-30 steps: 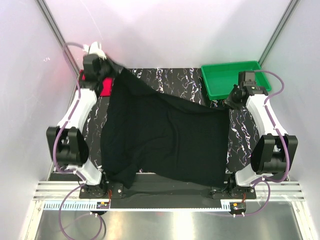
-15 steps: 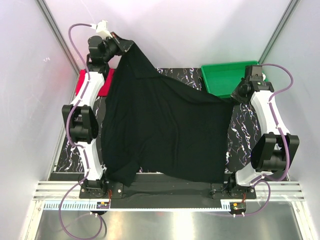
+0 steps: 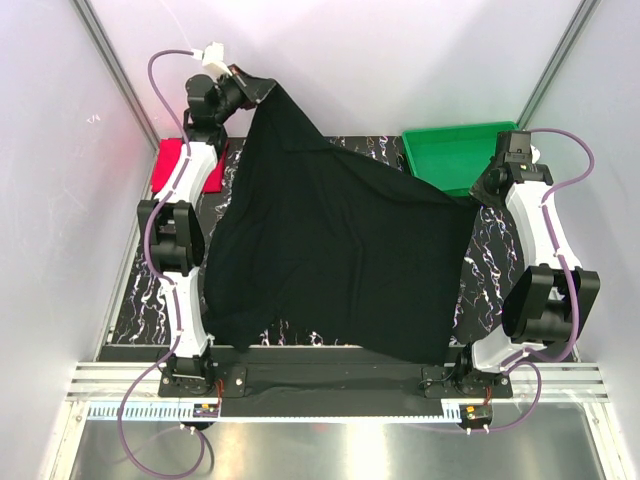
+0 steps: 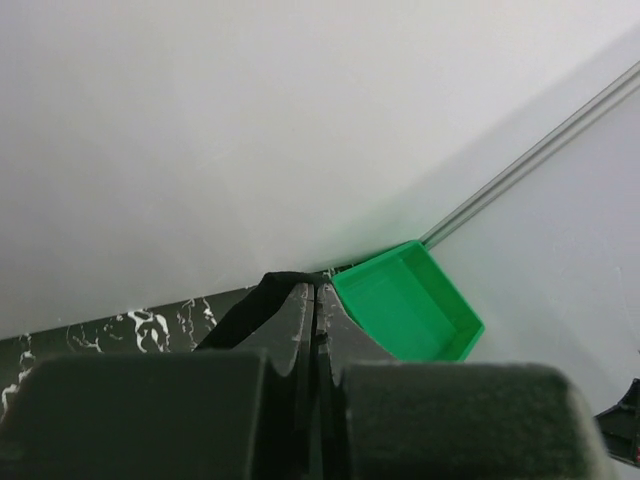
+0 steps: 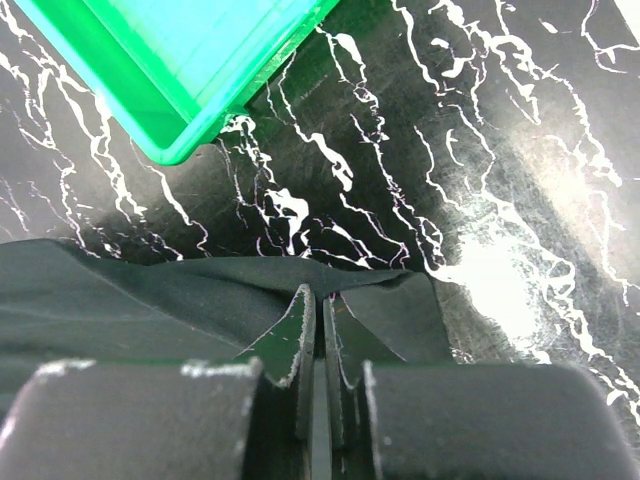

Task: Fold and stack the t-shirts
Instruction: Flatten the tshirt out, then fold the tshirt

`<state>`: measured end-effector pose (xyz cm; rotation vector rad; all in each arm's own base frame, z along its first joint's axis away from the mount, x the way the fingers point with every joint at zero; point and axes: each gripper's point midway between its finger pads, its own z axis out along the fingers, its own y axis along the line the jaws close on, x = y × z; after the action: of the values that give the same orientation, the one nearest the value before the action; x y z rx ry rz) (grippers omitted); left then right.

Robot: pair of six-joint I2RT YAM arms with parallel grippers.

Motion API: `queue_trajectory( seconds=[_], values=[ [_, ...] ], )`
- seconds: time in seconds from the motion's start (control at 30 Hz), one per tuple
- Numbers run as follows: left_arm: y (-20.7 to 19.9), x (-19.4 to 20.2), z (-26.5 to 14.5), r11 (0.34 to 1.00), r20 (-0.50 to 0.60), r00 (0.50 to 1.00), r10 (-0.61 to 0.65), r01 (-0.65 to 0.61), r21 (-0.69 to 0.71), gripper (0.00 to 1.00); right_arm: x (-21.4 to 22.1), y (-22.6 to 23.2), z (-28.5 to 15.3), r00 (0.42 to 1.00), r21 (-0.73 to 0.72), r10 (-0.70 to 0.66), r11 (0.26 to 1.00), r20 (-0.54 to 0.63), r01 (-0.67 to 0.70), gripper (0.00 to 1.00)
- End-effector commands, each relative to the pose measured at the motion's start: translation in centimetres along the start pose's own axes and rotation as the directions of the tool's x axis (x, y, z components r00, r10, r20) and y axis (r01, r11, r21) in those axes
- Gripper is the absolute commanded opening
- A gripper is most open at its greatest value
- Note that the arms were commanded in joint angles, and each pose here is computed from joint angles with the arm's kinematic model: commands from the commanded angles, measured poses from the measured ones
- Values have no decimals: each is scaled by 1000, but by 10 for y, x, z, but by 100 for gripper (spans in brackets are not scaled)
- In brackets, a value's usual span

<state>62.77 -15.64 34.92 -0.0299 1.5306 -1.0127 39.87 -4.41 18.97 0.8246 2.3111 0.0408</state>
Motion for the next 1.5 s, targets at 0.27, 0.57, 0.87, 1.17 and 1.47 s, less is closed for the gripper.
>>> queue_trajectory(
  seconds=[0.27,0.57,0.87,1.17,1.47],
  values=[
    [-47,-31,-51,994,22,994,112,-111,-19,0,-1,2,-10,999,-40,-47,998,6,48,0],
    [-14,27,-123,974,-154,988,-29,-7,-226,0,40,12,-14,992,-145,-9,989,-123,-9,0],
    [6,79,-167,913,-259,942,-216,100,-396,0,59,10,-18,980,-154,-1,988,-197,-30,0],
    [19,118,-227,842,-274,921,-277,96,-531,0,77,-5,-21,973,-124,-29,992,-228,0,0],
    [52,131,-280,738,-286,899,-331,57,-673,0,99,-15,-19,960,-119,-58,993,-276,26,0]
  ],
)
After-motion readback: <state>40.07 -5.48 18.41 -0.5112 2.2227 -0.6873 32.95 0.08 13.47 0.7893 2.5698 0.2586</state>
